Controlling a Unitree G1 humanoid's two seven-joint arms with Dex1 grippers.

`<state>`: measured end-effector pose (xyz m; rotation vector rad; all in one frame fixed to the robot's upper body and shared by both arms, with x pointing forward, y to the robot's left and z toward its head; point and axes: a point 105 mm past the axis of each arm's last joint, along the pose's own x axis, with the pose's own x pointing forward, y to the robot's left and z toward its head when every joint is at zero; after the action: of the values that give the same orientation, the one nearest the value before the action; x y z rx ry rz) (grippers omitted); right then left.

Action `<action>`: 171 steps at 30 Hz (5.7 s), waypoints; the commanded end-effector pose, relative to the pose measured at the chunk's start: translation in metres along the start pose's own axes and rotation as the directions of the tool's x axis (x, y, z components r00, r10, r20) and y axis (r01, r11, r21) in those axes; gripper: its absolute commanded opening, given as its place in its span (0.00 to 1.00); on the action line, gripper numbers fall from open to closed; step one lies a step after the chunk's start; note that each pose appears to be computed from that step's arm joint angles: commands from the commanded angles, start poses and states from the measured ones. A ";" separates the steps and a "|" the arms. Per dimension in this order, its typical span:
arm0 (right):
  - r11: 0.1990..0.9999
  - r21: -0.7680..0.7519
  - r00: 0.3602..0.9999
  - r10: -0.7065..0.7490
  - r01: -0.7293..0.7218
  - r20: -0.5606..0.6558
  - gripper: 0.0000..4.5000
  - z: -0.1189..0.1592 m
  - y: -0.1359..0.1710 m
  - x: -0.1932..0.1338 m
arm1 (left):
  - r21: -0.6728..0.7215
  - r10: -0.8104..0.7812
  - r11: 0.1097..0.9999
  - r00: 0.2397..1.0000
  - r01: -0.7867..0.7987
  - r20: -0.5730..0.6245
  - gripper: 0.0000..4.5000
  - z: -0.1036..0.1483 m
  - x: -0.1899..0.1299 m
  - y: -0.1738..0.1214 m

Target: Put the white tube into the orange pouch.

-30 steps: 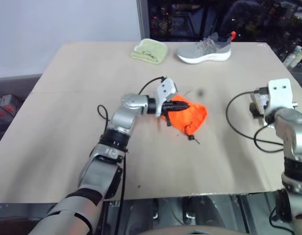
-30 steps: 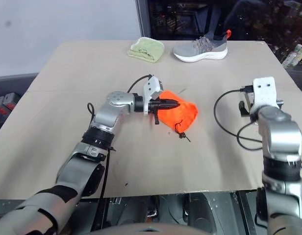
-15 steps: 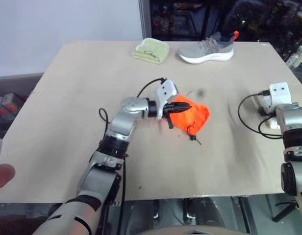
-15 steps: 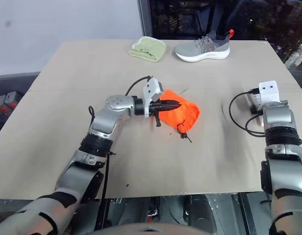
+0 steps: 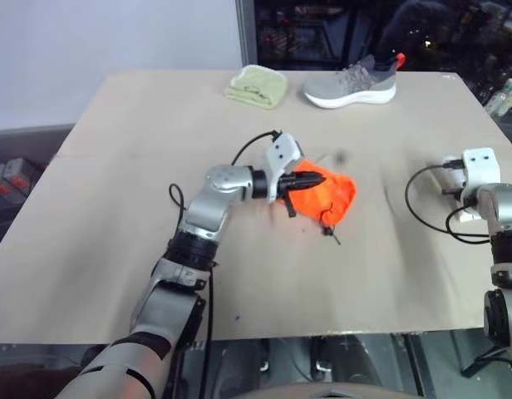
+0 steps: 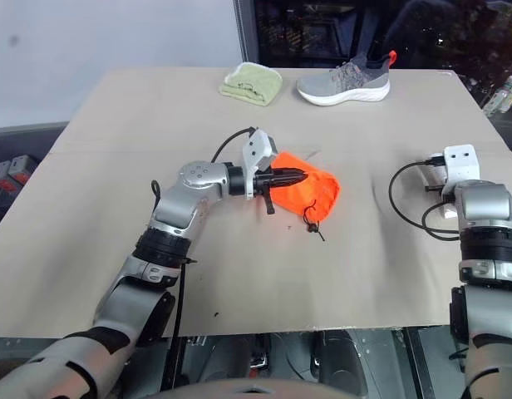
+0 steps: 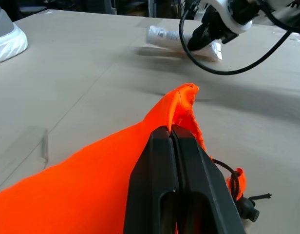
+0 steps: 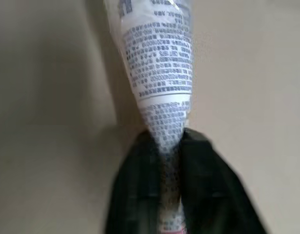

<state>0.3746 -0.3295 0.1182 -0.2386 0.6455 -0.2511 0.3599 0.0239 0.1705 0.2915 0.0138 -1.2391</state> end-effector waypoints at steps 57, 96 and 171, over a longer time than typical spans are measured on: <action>0.660 -0.592 0.596 0.726 -0.462 0.343 0.38 0.045 0.243 -0.106 | 0.065 -0.085 0.994 0.996 0.086 -0.016 0.00 0.006 -0.017 -0.004; 0.589 -0.360 0.504 0.807 -0.723 0.308 0.58 -0.006 0.207 -0.158 | 0.085 -0.017 0.996 0.999 0.021 -0.042 0.00 -0.005 -0.042 0.019; 0.560 -0.816 0.390 0.790 -0.146 0.473 0.01 0.145 0.153 -0.223 | -0.072 0.062 0.997 0.948 -0.042 0.313 0.58 0.107 -0.023 0.000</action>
<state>0.3230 -0.0993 0.2925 -0.7282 -0.1517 0.7720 0.3413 0.0258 0.2636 0.0123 -0.1899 -1.1785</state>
